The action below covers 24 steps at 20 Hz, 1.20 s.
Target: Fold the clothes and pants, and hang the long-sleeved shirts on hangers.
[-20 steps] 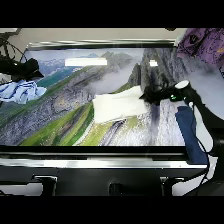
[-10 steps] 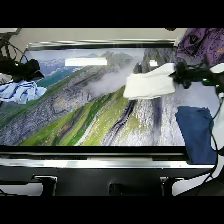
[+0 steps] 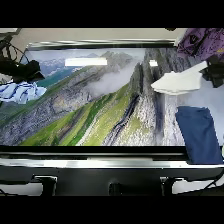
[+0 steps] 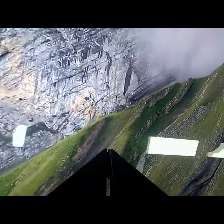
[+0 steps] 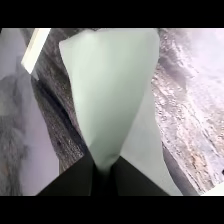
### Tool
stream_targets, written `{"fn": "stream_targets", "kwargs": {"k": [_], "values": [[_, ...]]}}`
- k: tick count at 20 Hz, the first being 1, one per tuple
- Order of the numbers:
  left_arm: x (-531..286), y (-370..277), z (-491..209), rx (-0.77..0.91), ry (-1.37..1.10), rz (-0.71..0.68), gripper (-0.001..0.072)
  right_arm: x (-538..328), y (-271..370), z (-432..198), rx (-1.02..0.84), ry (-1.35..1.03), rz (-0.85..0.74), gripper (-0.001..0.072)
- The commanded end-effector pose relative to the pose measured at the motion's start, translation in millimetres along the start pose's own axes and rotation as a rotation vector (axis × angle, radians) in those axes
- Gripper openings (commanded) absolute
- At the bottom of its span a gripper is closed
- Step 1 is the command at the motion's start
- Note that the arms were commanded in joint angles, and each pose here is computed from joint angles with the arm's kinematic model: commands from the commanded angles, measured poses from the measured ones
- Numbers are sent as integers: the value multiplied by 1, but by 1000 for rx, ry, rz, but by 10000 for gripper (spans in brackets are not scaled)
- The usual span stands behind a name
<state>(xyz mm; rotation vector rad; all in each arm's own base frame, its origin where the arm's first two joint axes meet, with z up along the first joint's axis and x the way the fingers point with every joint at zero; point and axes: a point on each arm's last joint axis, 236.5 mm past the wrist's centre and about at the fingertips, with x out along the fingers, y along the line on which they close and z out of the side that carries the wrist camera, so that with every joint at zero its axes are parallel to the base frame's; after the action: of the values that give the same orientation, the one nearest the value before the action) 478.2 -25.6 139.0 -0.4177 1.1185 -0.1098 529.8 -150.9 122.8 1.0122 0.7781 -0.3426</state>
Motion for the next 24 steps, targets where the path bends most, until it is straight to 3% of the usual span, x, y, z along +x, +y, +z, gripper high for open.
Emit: {"fn": "stream_targets", "kwargs": {"k": [1,12,24], "values": [[0,2,-8,-1,33,5,21,-41,-27,18,85,-112,-152,28],[3,-9,-16,36,60,-2,20,-137,-60,-9,172,-147,-375,29],[8,-26,-23,96,75,-14,20,-192,-177,-67,97,52,-918,30]]}}
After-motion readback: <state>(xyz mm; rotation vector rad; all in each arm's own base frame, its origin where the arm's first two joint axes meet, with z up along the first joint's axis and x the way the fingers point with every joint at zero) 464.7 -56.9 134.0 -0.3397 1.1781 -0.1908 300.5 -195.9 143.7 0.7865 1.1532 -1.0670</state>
